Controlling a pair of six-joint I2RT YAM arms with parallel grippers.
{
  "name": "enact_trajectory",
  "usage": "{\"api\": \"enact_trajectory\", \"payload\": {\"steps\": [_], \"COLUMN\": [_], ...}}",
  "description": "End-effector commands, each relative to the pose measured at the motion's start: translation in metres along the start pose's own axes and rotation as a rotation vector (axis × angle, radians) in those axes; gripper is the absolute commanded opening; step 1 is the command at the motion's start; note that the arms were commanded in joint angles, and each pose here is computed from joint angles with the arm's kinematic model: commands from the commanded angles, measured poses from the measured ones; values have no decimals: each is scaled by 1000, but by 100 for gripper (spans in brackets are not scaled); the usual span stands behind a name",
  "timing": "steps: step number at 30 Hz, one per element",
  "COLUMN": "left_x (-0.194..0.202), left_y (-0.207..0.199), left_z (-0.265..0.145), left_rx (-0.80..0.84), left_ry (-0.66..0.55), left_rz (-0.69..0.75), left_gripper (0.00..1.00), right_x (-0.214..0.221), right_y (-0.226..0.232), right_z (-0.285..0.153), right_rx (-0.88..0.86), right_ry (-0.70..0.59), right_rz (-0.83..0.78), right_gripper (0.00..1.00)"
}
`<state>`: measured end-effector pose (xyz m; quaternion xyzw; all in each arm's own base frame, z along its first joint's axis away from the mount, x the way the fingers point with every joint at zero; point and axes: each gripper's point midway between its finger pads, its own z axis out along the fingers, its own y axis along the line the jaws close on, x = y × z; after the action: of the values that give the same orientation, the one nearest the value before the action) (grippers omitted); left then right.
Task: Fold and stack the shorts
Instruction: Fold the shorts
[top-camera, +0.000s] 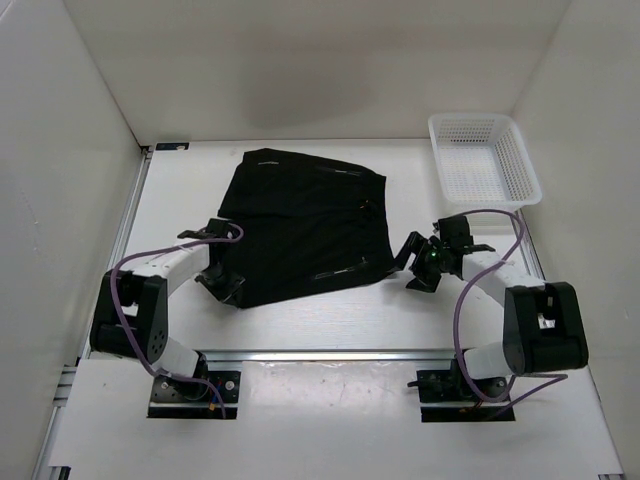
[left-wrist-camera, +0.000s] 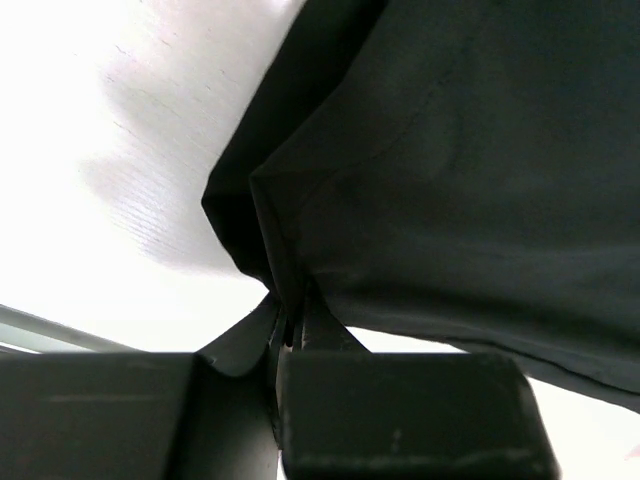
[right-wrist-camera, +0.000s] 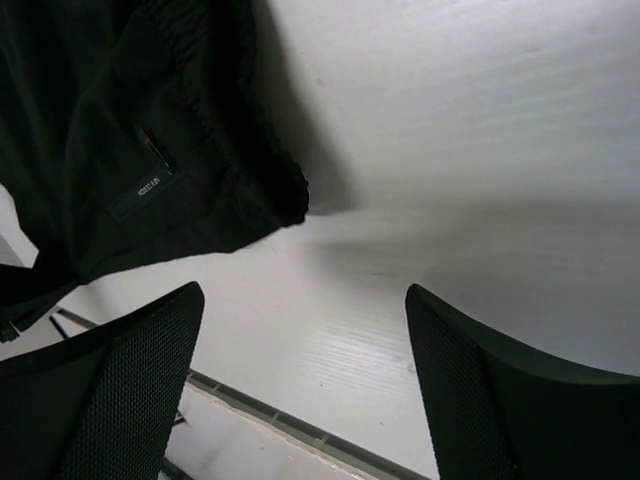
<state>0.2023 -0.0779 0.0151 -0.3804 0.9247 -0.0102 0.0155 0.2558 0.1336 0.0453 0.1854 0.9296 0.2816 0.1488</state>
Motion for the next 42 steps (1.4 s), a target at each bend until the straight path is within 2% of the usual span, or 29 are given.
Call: {"api": "enact_trajectory", "payload": {"steps": [1,6,8,12,13,14,18,24,31,34,35,37,38,40,41,42], "left_x": [-13,-16,-17,-19,-22,-21,-22,-11,6,2,-6,-21,-31,-50,-61,-71], "left_y": [-15,-22,-24,-32,-32,-30,-25,-6,8,-1,-10,-20,-32,-49,-63,-78], "left_z": [-17,-24,-30,-47,-53,-55,-74,-97,-117,-137,-155,-168,-192,-198,-222,-217], "left_rx": [77,106,118,145,150,150,167,221,278,326,362,343,374,330,366,330], "left_ry": [-76,-84,-92,-110,-126,-126,-165,-204,-216,-255,-297,-338,-381,-406,-450,-449], "left_rz": [18,19,19,37,36,36,32,1,-19,-4,11,25,47,67,89,105], "left_gripper": [10,10,10,10,10,10,10,10,10,10,10,10,10,10,10,10], "right_x": [-16,-21,-25,-30,-29,-26,-18,22,54,69,66,62,59,47,42,38], "right_y": [26,32,36,34,29,23,18,-6,-19,-25,-26,-21,-19,-8,-3,-2], "right_z": [7,30,37,45,45,45,32,2,-47,-68,-74,-90,-94,-104,-107,-105], "right_rx": [-104,-47,-41,-18,7,30,34,72,85,92,105,106,114,112,108,127], "right_ry": [-18,9,6,-16,-15,-4,-14,18,-36,-52,-82,-129,-141,-180,-184,-176], "right_rz": [-32,-64,-55,-63,-56,-71,-97,-103,-116,-108,-113,-112,-113,-121,-123,-117], "right_gripper": [83,71,61,27,9,0,0,0,0,0,0,0,0,0,0,0]}}
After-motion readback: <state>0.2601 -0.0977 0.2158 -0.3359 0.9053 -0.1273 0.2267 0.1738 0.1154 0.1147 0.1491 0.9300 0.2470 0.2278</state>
